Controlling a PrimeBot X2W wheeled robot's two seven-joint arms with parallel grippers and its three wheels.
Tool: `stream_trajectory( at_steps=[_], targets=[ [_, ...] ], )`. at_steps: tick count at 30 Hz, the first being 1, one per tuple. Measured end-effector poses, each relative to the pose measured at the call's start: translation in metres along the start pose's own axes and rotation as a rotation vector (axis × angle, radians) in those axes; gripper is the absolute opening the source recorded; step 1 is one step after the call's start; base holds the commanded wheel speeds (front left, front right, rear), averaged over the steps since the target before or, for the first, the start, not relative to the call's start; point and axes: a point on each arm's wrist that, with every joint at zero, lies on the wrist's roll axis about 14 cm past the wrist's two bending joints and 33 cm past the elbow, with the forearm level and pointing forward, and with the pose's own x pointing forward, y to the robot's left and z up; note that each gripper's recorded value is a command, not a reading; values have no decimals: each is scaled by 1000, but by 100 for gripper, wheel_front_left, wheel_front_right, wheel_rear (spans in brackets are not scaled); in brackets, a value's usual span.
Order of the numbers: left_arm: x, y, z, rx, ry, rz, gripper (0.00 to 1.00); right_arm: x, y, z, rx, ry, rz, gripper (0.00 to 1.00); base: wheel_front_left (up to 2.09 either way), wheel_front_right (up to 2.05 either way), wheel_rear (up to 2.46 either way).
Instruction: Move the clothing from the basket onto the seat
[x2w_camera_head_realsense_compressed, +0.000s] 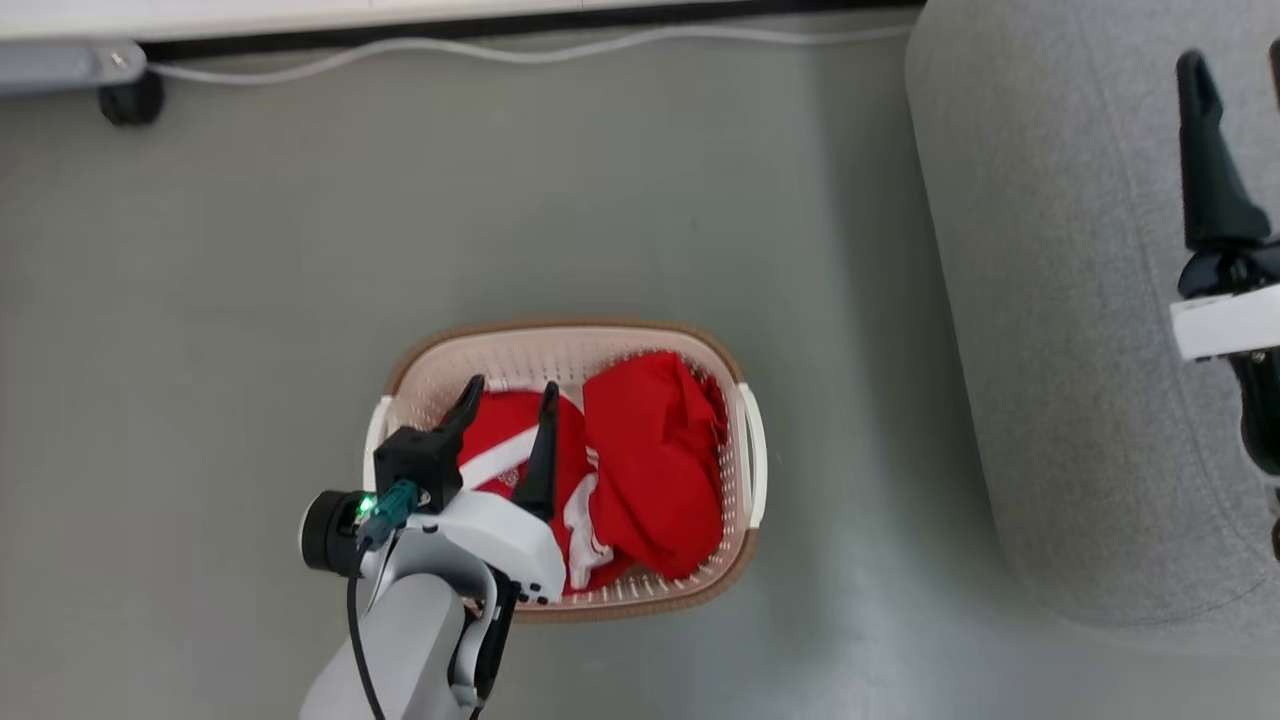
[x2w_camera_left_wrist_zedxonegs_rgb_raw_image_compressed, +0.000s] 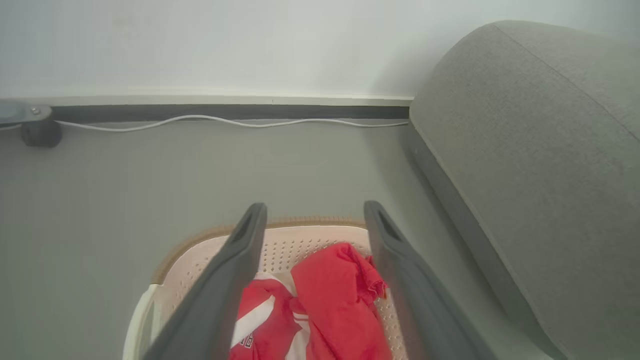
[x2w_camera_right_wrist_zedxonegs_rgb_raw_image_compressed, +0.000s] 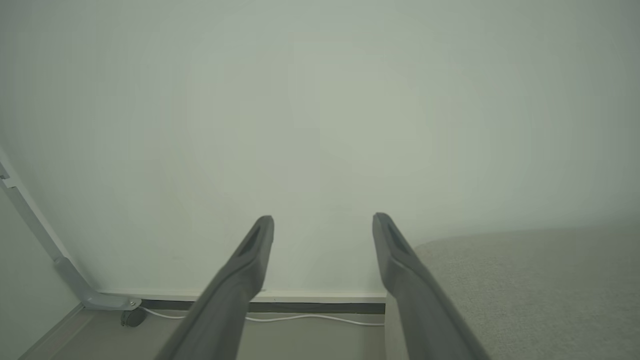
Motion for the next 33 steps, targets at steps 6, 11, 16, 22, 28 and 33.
stream_trajectory(
  at_steps=[6, 11, 16, 22, 28, 33],
  targets=[
    [28, -8, -38, -53, 108, -36, 100, 21, -8, -18, 0, 7, 14, 100, 0, 0, 0],
    [48, -25, -68, -116, 188, -100, 100, 32, -19, -36, -12, 25, 16, 100, 0, 0, 0],
    [72, -36, -92, -136, 240, -145, 100, 44, -28, -53, -14, 30, 13, 100, 0, 0, 0],
    [84, -46, -129, -150, 322, -177, 100, 48, -40, -75, -22, 55, 1, 100, 0, 0, 0],
    [93, -56, -154, -161, 378, -216, 100, 49, -49, -92, -32, 75, -11, 100, 0, 0, 0],
    [93, -68, -165, -141, 409, -265, 100, 47, -57, -91, -46, 77, -28, 100, 0, 0, 0]
  ],
)
